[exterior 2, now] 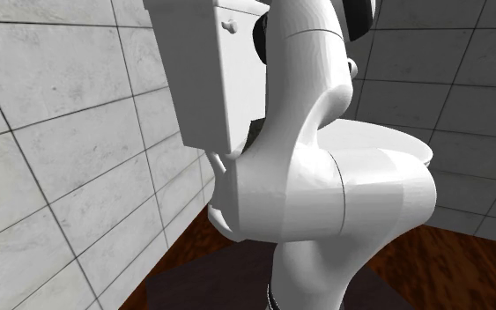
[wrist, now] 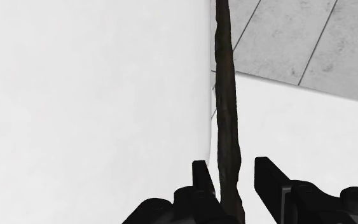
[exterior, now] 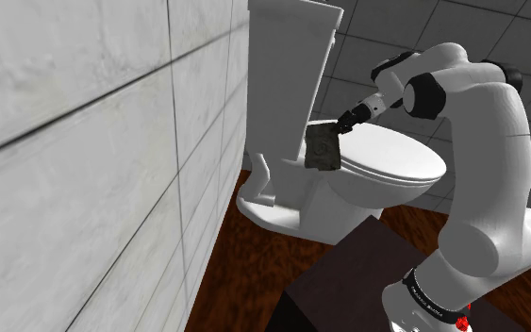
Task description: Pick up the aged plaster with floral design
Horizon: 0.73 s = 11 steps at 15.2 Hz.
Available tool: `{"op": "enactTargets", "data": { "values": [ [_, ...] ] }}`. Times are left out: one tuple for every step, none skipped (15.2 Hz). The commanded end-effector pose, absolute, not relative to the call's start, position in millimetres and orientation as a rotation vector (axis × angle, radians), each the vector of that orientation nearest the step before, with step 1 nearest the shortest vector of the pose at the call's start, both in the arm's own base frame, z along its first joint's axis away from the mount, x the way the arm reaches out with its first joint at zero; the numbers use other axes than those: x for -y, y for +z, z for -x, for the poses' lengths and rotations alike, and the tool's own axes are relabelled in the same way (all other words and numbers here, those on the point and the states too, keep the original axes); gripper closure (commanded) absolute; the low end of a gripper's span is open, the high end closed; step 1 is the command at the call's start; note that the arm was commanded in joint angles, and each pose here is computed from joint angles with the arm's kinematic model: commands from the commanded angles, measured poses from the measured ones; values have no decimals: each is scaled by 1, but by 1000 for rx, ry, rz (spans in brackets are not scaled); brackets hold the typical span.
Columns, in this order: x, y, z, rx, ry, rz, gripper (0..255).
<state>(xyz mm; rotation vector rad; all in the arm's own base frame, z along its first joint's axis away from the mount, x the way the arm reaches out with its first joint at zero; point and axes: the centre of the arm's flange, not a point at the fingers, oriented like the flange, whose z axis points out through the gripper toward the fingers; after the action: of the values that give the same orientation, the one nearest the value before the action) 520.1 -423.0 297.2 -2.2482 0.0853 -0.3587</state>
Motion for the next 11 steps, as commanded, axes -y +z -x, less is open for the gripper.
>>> {"op": "enactTargets", "data": {
  "values": [
    [423, 297, -520, -85, -359, 2248, 255],
    [423, 297, -520, -85, -359, 2248, 255],
    [423, 297, -520, -85, -359, 2248, 255],
    [423, 297, -520, -85, -359, 2248, 255],
    [423, 297, -520, -85, -359, 2248, 255],
    [423, 297, -520, -85, -359, 2248, 255],
    [423, 297, -520, -85, -359, 2248, 255],
    [424, 297, -520, -85, -359, 2248, 255],
    [424, 302, -520, -85, -359, 2248, 255],
    [424, 307, -520, -85, -359, 2248, 255],
    [424, 313, -520, -85, -359, 2248, 255]
  ]
}}
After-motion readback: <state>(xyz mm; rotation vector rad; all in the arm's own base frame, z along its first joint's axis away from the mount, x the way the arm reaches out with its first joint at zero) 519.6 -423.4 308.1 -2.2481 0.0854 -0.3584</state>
